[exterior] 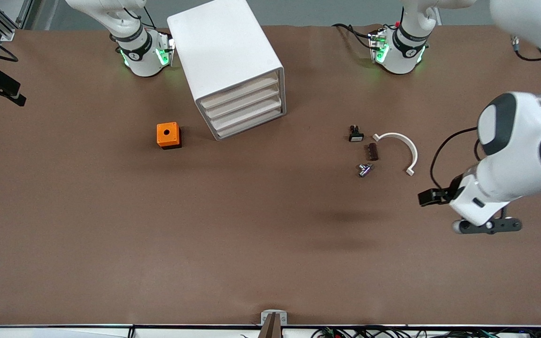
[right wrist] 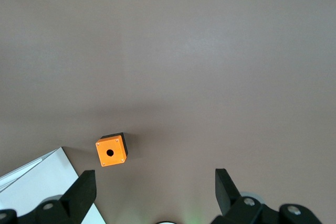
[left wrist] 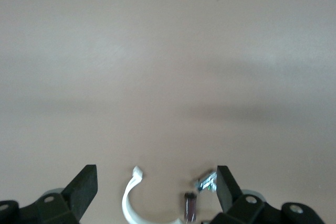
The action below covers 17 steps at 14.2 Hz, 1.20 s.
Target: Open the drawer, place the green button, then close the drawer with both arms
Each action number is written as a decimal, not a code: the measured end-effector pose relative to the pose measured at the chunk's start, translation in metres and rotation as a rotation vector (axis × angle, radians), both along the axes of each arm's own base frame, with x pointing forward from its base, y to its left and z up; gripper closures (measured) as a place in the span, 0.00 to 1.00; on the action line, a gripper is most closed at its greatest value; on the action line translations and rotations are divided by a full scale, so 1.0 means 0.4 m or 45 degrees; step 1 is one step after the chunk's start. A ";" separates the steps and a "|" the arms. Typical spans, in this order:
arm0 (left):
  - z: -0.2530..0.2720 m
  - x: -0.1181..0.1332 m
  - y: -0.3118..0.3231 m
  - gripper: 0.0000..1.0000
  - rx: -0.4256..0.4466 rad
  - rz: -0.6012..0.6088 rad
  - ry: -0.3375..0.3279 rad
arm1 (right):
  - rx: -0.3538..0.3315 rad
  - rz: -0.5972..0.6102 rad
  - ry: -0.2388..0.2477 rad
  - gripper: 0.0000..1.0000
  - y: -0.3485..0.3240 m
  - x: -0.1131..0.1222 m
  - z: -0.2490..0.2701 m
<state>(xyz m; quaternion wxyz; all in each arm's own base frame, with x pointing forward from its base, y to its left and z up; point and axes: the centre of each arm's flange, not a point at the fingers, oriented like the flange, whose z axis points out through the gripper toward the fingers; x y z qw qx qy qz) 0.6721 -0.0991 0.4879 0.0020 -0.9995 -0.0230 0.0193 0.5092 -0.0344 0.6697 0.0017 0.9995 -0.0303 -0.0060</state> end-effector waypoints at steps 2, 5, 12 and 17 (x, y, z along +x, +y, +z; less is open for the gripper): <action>0.086 -0.037 0.039 0.00 -0.001 0.015 0.000 | 0.000 0.001 0.000 0.00 0.001 0.000 0.000; 0.198 -0.094 0.098 0.00 -0.004 -0.021 -0.028 | 0.000 0.002 -0.001 0.00 0.001 0.000 0.001; 0.298 -0.256 0.134 0.00 0.000 -0.017 -0.071 | 0.000 0.002 -0.003 0.00 0.002 0.000 0.002; 0.346 -0.320 0.178 0.00 -0.029 0.009 -0.103 | 0.013 0.004 -0.005 0.00 0.005 0.000 0.003</action>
